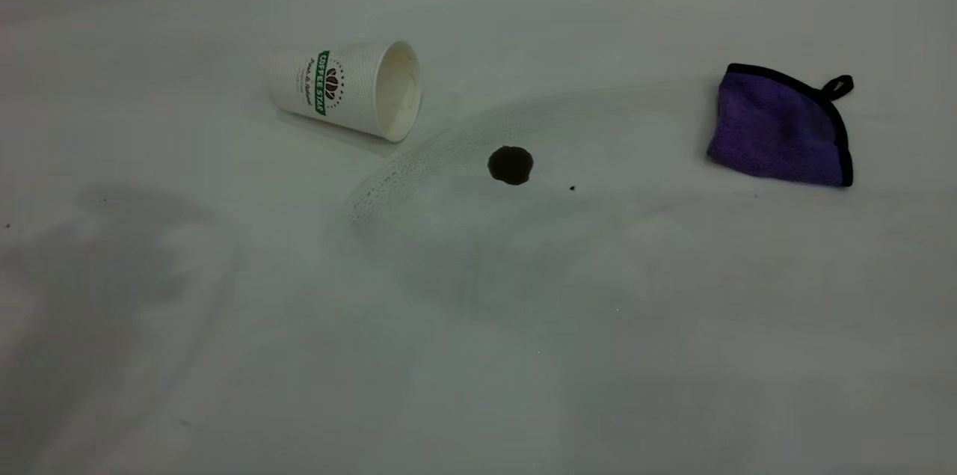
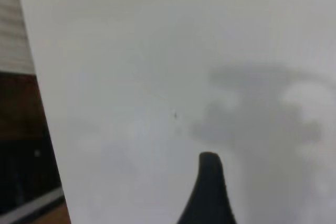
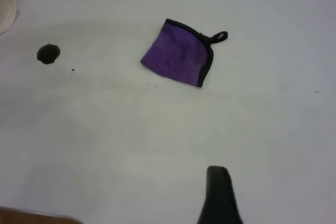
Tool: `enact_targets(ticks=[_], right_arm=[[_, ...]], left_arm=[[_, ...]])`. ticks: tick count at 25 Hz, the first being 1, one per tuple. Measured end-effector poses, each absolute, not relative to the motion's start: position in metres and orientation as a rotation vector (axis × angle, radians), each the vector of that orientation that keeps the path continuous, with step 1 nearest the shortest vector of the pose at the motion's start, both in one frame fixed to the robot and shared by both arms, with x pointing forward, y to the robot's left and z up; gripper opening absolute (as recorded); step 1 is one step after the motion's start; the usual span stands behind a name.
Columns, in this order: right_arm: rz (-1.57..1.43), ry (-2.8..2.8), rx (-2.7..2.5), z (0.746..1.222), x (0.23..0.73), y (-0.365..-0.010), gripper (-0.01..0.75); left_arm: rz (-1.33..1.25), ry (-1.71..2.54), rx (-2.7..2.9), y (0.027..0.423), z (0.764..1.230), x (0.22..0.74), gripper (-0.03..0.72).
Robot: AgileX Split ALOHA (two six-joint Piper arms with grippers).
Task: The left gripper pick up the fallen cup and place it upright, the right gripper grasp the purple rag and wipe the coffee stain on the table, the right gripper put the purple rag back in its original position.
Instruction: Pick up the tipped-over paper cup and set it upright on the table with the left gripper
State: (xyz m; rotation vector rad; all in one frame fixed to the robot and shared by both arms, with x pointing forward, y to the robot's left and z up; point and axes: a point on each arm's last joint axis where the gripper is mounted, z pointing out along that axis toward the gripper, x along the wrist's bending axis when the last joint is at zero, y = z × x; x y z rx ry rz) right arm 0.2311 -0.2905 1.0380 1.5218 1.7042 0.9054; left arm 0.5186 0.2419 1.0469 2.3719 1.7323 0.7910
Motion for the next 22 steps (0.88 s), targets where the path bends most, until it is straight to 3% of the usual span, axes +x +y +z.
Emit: enact_targets(ticks=[11, 22], right_arm=[[0.905, 1.704, 1.522, 1.038, 0.231, -0.29, 0.588], [0.905, 1.704, 1.522, 1.038, 0.231, -0.29, 0.588]], left_arm=[[1.037, 1.526, 2.639, 0.088, 0.94, 0.59, 0.689], [1.121, 1.428, 2.718, 0.043, 0.851, 0.638, 0.638]])
